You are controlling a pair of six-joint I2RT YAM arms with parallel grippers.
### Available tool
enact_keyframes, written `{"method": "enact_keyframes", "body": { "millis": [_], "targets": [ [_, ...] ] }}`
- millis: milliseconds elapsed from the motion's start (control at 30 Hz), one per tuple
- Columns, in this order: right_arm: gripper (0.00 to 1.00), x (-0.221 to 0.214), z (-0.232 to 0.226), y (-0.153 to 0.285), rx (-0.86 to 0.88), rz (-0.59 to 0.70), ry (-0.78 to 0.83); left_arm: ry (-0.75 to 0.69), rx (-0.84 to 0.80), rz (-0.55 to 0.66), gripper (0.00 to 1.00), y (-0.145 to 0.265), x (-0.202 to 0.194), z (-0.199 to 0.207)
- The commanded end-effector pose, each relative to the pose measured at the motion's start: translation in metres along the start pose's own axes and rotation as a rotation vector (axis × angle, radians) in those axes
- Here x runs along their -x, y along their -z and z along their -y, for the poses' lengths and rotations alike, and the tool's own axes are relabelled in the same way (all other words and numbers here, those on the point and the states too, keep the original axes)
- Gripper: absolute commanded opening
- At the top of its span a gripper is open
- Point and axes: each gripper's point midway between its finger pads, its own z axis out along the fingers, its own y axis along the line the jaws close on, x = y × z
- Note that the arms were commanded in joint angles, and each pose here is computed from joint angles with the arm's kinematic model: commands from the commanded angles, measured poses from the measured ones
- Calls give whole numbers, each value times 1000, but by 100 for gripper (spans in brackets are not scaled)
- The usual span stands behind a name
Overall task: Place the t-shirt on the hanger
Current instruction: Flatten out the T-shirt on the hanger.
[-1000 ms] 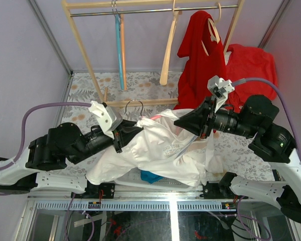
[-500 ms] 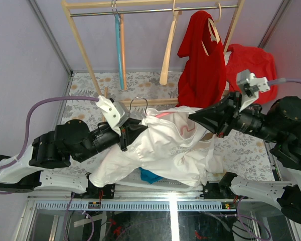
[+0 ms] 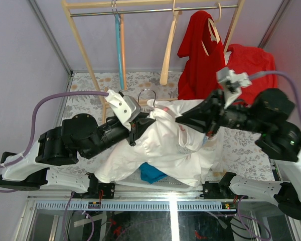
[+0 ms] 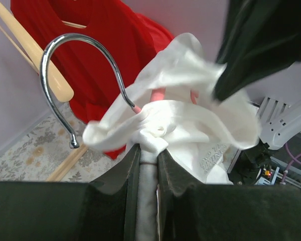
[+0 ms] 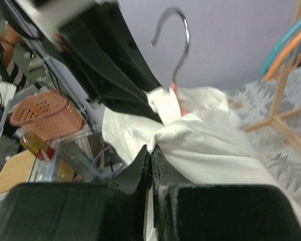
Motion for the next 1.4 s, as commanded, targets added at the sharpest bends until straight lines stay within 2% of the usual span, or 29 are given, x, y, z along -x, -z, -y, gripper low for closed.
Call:
{"method": "enact_keyframes", "body": {
  "millis": [0, 233, 400, 533, 767, 1100, 1300, 1367],
  "targets": [
    [3, -23, -2, -14, 83, -42, -27, 19, 7, 188, 0, 1, 40, -4],
    [8, -61, 5, -2, 53, -125, -36, 41, -52, 213, 0, 7, 21, 4],
    [19, -70, 3, 6, 53, -157, -30, 47, -133, 215, 0, 16, 15, 14],
    [34, -78, -1, 14, 69, -182, -12, 42, -187, 204, 0, 27, 3, 19],
    [46, -88, -3, 25, 61, -217, -9, 56, -226, 109, 0, 38, -33, 22],
    [49, -74, -15, 31, 96, -186, 17, 51, -228, -4, 0, 36, -66, 26],
    [49, -76, 26, 29, -112, -225, 74, 51, -248, -36, 0, 40, -75, 28],
    [49, -81, 34, 25, -131, -248, 78, 49, -257, -37, 0, 40, -75, 29]
  ]
}}
